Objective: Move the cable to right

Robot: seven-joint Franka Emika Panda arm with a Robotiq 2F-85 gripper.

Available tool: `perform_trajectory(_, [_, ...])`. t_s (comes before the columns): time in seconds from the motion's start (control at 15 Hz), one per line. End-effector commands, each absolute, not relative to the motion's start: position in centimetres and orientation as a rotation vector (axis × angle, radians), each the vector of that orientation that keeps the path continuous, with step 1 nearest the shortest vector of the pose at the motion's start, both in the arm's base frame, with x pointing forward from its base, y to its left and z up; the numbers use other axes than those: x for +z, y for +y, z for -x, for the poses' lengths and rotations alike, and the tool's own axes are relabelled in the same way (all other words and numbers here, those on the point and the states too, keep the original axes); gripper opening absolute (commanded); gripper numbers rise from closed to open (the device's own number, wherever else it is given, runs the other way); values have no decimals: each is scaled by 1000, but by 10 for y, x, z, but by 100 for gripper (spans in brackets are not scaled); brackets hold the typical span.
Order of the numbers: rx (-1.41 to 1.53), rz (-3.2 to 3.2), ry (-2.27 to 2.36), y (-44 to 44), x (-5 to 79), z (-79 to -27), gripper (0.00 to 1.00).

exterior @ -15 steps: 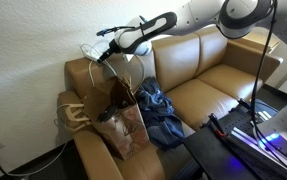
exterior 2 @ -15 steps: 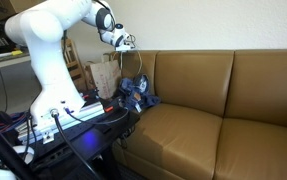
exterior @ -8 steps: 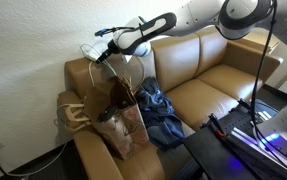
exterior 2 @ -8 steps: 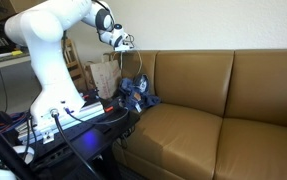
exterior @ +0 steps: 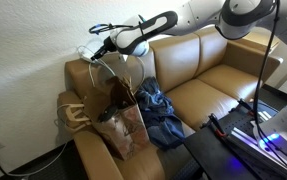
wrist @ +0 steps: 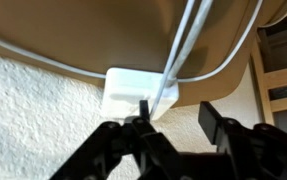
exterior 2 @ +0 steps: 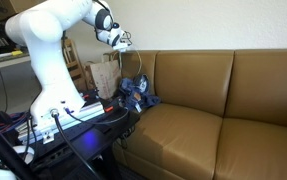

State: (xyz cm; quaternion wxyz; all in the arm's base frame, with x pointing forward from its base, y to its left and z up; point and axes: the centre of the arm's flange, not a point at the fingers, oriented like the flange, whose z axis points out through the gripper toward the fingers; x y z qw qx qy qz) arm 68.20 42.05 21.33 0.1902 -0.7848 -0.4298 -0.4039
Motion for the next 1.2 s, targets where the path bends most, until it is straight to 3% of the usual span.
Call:
perform_trajectory(0.0, [-1190,2181,-1278,405,232,-668,24])
perform_trajectory(0.27, [-1230,2190,-1276,393,237,-671,0])
perform_trajectory(0.6, [-1251,2200,-1255,381,234,-675,0])
perform_trajectory(0.67, [-1247,2183,-1257,381,231,-675,26])
perform_trajectory(0.73, [-1244,2164,-1254,387,231,-673,27])
perform_trajectory(1.13, [-1236,2146,-1259,395,234,-665,68])
